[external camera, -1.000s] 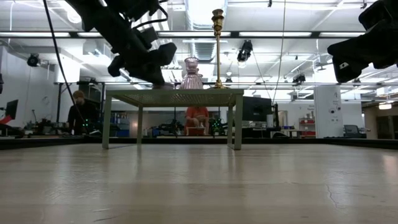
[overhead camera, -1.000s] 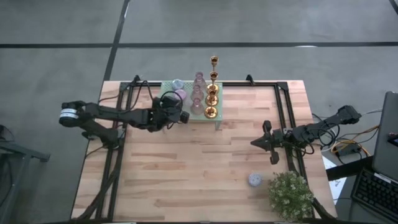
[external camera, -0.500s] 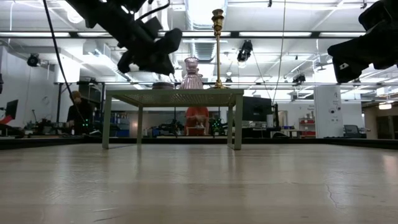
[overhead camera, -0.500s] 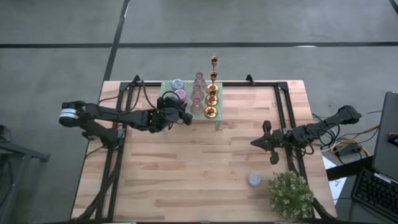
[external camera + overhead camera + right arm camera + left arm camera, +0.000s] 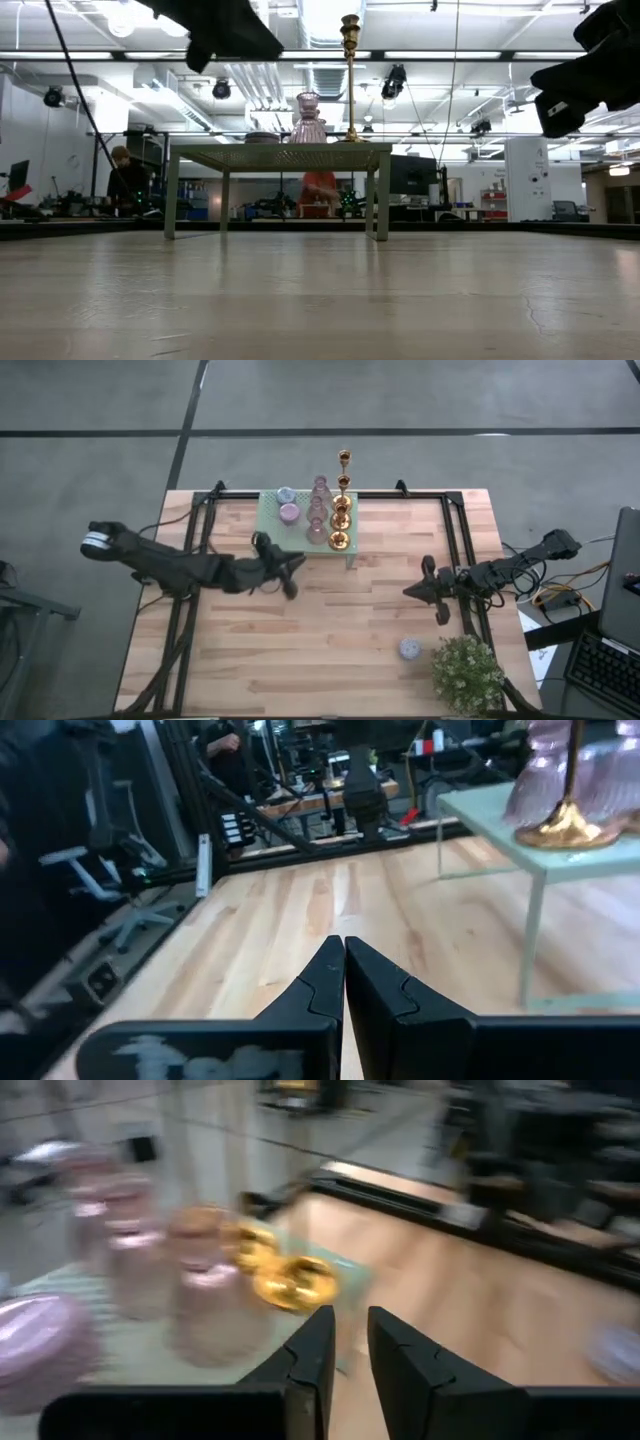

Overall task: Pick & Place candle stick holders
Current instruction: Put the white scented candle on the shelf aligned with the scented candles

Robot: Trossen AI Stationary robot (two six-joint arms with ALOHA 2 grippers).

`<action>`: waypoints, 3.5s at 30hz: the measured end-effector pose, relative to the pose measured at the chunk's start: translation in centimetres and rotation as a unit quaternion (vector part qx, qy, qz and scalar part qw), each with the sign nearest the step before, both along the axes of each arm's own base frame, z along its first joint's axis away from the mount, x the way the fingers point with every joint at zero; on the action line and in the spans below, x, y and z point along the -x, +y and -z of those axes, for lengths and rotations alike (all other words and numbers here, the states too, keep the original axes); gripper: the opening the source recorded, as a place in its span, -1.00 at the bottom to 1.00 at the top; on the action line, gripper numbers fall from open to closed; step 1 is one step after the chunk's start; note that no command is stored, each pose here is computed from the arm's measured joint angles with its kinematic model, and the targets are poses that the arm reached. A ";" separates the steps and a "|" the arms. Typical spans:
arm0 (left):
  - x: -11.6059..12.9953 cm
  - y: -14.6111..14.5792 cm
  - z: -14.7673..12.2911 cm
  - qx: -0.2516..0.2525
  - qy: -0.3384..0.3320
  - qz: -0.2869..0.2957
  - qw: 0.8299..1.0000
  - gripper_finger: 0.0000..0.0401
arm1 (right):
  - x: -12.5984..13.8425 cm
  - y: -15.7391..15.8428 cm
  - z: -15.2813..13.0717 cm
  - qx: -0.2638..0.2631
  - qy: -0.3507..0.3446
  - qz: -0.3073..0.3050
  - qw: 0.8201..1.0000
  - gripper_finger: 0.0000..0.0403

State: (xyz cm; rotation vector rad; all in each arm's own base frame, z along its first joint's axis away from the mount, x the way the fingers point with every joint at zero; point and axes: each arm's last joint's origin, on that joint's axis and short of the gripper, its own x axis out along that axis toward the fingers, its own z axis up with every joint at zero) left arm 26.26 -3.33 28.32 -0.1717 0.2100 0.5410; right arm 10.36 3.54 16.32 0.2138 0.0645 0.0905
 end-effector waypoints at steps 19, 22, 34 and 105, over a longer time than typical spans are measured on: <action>9.8 -2.1 6.6 0.017 -0.059 0.169 0.984 -0.71 | -1.8 1.2 -3.1 -0.046 0.031 -0.059 0.997 -0.96; 11.0 -1.6 7.7 0.010 -0.060 0.172 0.983 -0.71 | -2.6 1.7 -4.4 -0.039 0.063 -0.075 0.994 -0.96; 14.4 -0.4 8.7 -0.006 -0.134 0.228 0.964 -0.74 | -6.4 3.5 -8.1 -0.023 0.308 -0.055 0.950 -0.66; 16.4 0.3 10.8 0.008 -0.165 0.251 0.954 -0.75 | -15.9 13.2 -1.9 0.125 0.614 -0.127 0.769 0.52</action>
